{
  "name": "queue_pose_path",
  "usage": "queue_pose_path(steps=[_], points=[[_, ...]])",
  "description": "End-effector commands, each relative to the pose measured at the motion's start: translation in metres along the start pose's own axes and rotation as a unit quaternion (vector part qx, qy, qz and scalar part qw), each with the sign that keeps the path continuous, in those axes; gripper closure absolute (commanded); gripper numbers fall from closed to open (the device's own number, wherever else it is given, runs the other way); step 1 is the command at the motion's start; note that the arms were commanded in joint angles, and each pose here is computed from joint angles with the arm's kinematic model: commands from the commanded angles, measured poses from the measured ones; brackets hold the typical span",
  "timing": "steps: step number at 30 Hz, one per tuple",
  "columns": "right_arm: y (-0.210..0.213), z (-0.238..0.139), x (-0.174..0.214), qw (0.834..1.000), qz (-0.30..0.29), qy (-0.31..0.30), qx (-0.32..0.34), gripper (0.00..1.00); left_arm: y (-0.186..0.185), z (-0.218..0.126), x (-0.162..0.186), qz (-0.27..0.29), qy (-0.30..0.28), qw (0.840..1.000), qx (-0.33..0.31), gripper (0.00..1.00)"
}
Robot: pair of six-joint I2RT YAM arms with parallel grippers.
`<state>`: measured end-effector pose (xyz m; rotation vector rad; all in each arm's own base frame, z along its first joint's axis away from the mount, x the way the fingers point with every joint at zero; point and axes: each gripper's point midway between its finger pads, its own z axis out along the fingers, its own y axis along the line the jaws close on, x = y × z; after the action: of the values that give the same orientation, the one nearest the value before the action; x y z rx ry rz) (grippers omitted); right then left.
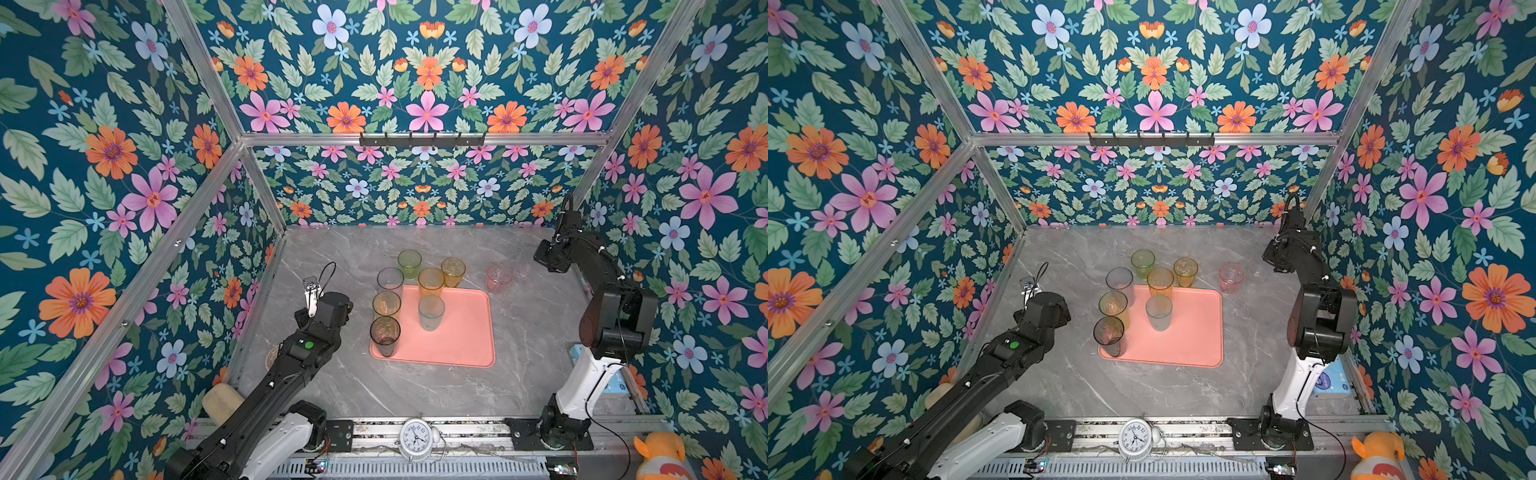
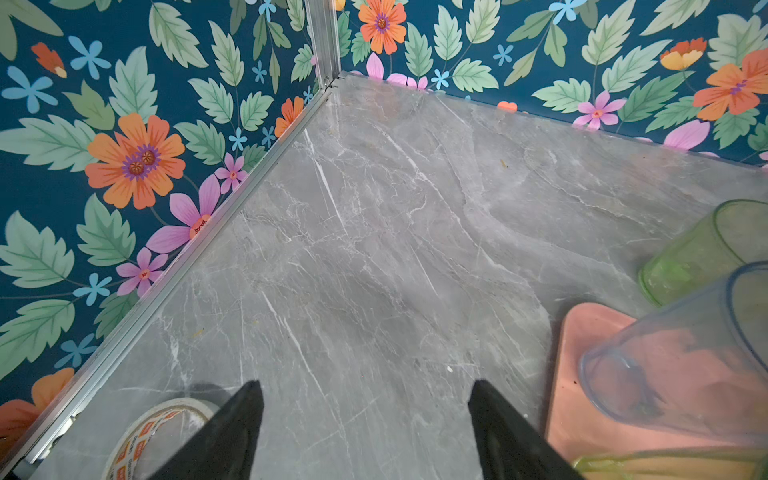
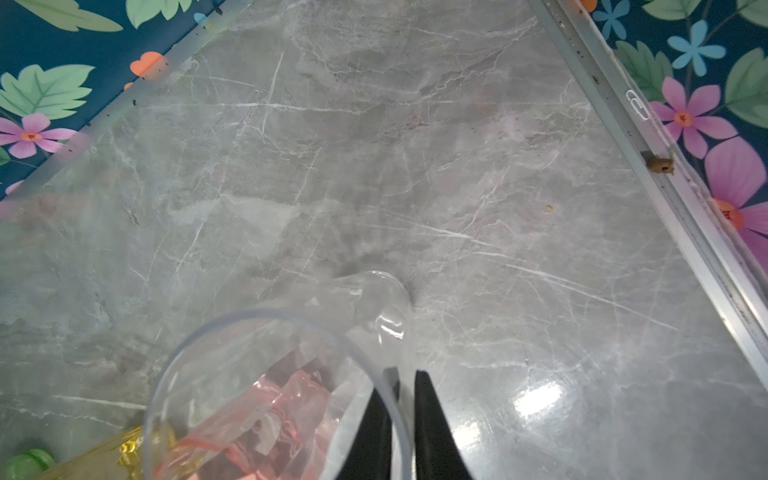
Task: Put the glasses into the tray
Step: 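Lower and close the right gripper on the clear glass's rim, then lift the clear glass with the right gripper and carry it over the tray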
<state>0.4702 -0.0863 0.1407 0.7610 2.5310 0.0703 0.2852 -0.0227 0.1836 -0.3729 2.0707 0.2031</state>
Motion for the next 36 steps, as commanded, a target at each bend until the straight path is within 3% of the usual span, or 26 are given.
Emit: queue_pose_path(steps=[1,7,26,36], points=[[0.004,-0.004,0.0,1.0,0.001,0.004,-0.011,0.91,0.002,-0.002,-0.002,0.0,-0.001,1.0,-0.003,0.2],[0.005,-0.019,-0.001,1.0,-0.005,0.003,-0.013,0.96,0.003,-0.002,-0.002,-0.001,-0.002,1.0,-0.004,0.2],[0.024,-0.098,-0.018,0.998,-0.025,-0.033,-0.057,0.97,0.004,-0.004,-0.002,-0.005,-0.003,1.0,-0.002,0.2],[0.05,-0.139,-0.008,0.993,-0.063,-0.03,-0.092,0.97,0.003,-0.003,-0.001,-0.004,-0.003,1.0,-0.001,0.2]])
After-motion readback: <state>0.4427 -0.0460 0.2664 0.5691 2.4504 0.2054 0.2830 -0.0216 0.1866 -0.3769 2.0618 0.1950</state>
